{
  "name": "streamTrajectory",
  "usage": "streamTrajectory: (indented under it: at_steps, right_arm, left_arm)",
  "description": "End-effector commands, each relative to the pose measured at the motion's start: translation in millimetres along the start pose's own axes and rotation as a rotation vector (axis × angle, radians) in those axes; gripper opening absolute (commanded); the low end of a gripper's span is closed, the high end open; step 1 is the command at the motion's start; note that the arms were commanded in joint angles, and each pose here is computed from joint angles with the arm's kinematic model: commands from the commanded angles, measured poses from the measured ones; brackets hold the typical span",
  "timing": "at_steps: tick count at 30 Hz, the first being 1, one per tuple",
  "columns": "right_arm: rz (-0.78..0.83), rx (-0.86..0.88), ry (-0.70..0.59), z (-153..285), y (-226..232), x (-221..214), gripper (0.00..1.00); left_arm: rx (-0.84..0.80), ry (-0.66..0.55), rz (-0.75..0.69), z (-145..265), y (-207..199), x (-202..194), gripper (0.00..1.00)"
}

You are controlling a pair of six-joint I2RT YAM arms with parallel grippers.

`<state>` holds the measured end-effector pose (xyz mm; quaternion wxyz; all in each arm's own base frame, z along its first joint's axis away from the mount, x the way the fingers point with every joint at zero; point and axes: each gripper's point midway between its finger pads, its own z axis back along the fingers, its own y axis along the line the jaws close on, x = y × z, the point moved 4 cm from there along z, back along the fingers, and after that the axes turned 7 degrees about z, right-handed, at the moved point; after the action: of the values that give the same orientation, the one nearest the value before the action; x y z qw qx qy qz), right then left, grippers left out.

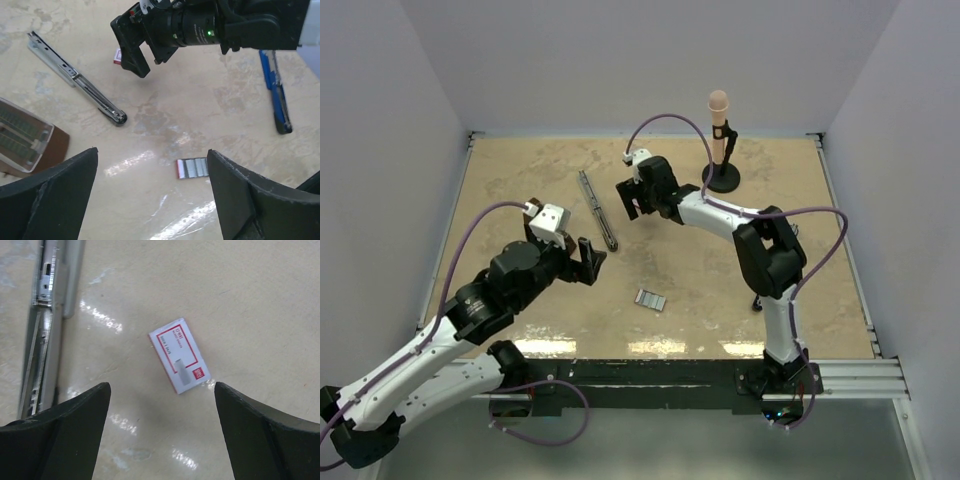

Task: Unload the staples from the stapler

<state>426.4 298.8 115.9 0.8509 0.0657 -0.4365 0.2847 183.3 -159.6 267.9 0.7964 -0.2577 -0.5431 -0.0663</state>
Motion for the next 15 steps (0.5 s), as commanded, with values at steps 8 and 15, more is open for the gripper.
streamTrajectory:
  at_steps: [8,15]
  right_arm:
    - [0.112,0.044,0.025,-42.1,-36.4,0.1,0.9]
    - [0.159,0.102,0.034,-54.5,-34.3,-3.5,0.86]
  left_arm:
    - [0.099,-0.109,0.0,15.9,19.6,15.0,1.0]
    - [0.122,-0.141,0.005,20.1,24.1,19.0,1.0]
